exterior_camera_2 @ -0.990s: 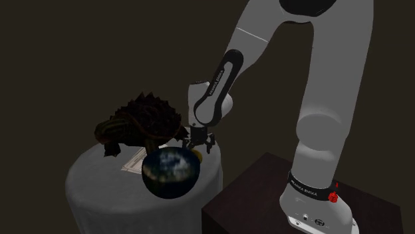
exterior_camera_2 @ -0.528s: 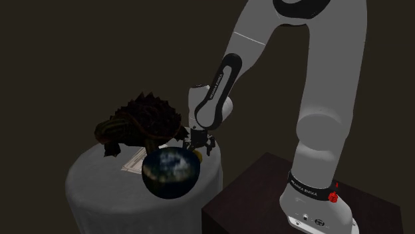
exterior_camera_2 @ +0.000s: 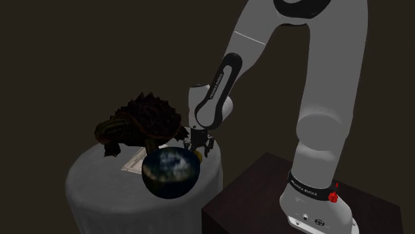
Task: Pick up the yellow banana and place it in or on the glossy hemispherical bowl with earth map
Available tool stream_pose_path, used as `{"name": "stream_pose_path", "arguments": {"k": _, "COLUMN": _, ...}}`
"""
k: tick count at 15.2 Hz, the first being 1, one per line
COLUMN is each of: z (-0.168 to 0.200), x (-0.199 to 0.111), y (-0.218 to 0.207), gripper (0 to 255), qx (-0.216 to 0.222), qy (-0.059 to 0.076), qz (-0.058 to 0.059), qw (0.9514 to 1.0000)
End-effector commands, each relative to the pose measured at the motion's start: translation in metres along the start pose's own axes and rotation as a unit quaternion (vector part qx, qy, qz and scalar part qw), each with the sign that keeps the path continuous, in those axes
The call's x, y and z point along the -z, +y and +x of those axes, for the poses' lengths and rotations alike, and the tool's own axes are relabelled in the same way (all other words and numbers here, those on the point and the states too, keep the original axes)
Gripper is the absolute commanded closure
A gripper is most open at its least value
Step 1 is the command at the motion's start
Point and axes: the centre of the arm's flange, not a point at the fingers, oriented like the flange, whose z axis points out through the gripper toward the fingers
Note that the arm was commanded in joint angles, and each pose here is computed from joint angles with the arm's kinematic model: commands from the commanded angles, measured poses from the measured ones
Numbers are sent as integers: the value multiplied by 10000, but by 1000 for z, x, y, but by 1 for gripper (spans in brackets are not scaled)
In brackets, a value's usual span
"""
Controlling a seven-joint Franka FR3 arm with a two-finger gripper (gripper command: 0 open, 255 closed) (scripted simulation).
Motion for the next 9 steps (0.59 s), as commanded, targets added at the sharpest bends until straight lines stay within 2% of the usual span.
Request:
{"name": "stream_pose_path", "arguments": {"k": 1, "z": -1, "x": -2, "y": -1, "gripper": 255, "qx": 11, "qy": -12, "qz": 0, "qw": 10000}}
{"name": "stream_pose_path", "arguments": {"k": 4, "z": -1, "x": -2, "y": -1, "gripper": 255, "qx": 11, "qy": -12, "qz": 0, "qw": 10000}}
{"name": "stream_pose_path", "arguments": {"k": 9, "z": 0, "x": 24, "y": -1, "gripper": 255, "qx": 11, "qy": -12, "qz": 0, "qw": 10000}}
